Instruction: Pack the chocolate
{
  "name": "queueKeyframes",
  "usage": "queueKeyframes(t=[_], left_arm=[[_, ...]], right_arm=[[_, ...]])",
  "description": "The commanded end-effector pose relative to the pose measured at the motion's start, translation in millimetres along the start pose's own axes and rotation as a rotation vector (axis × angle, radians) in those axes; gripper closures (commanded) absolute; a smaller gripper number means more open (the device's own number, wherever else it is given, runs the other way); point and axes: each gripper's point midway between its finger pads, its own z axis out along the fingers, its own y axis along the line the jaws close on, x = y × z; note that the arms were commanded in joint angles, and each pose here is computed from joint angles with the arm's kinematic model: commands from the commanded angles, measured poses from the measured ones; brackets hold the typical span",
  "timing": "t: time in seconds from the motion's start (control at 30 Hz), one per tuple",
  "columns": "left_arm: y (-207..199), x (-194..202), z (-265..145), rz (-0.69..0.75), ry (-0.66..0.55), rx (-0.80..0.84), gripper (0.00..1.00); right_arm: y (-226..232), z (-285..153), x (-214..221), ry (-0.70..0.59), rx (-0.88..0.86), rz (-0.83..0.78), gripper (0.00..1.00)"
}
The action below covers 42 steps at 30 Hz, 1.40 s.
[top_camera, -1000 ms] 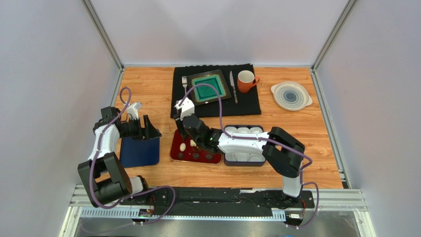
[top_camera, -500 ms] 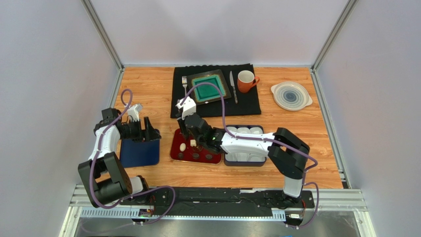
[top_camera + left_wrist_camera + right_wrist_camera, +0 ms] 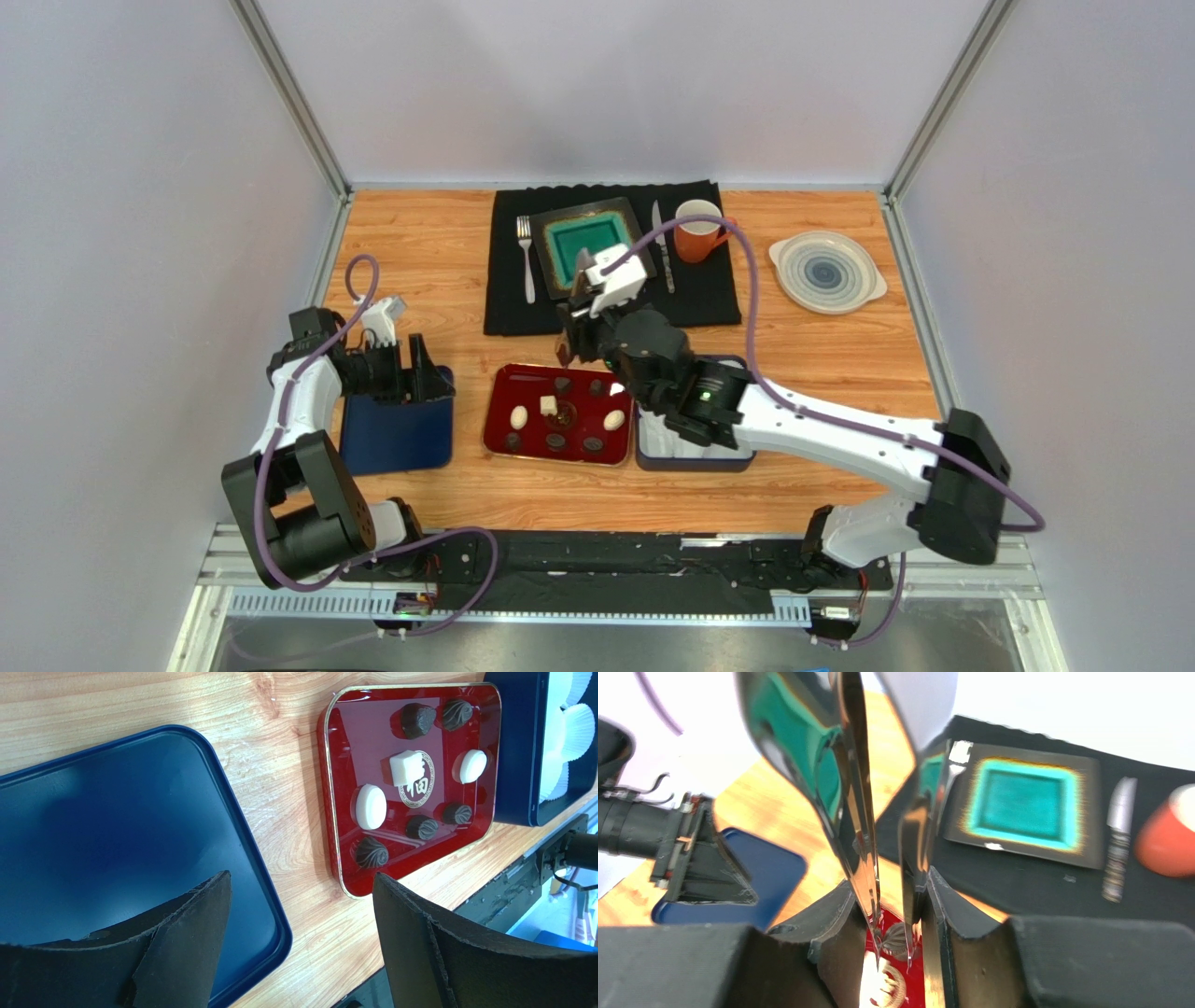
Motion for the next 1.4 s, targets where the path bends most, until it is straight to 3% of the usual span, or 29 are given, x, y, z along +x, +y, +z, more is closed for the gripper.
queueKeyframes(t=[0.0,0.27,0.53,1.07,1.37], left_arm=[[3.0,-0.6,0.5,0.046,-0.006,-0.002,0.18],[0.4,0.1,2.6,0.024,-0.007,0.022,0.19],[-0.7,3.2,3.1,0.022,0.000,0.027,0.20],[-4.2,-2.9,-0.7,0.032,-0.010,0.031,0.20],[-4.6,-4.1,-2.9,0.044,-0.012,0.024,0.20]], right_arm=[[-46.9,-28.6,-3.3,0.002,0.122,-0.021,0.81],[-102.4,-64.6,-1.2,0.009,0.228,-0.022,0.81],[-128.9,-59.6,18.1,0.058,0.270,-0.027,0.80],[-136.2,-22.0,46.8,0.103,0.260,0.004,0.80],[-137.1,-14.6,54.3,0.110,0.264,0.017,0.74]])
